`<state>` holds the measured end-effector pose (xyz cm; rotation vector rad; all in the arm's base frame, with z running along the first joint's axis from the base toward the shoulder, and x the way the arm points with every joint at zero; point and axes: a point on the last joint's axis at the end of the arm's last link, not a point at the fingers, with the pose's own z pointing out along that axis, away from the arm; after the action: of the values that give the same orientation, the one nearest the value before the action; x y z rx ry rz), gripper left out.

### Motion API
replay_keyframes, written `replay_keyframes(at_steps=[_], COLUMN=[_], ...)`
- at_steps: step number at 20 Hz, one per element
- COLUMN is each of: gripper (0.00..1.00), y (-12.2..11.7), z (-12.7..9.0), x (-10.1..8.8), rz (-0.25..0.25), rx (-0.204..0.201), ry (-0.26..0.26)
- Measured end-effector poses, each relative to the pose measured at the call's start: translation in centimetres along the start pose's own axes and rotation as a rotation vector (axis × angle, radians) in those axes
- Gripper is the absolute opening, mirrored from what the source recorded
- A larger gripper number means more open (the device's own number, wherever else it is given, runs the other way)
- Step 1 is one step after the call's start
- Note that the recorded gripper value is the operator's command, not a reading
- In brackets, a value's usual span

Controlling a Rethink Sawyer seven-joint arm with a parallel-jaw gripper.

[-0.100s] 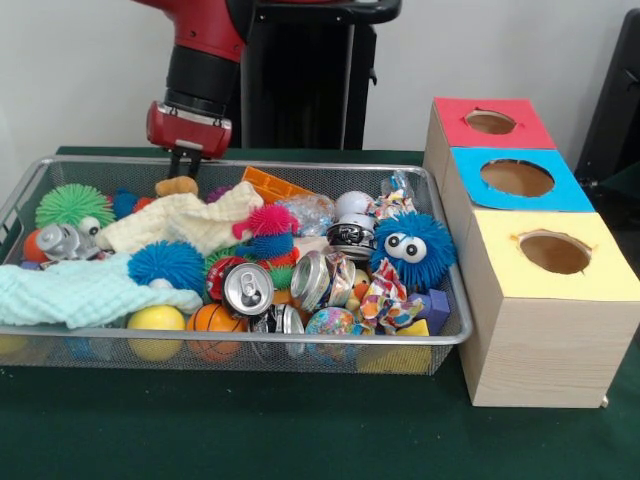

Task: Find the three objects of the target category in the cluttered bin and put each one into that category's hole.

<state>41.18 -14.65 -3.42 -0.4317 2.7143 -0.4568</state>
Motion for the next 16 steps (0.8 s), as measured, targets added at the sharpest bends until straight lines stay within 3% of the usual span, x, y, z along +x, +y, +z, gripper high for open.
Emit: replay_keyframes(at_steps=[16], gripper=[1.00], y=[0.83], z=[-0.19], x=[-0.24], rz=[-0.015], rx=[-0.009], ry=[-0.001])
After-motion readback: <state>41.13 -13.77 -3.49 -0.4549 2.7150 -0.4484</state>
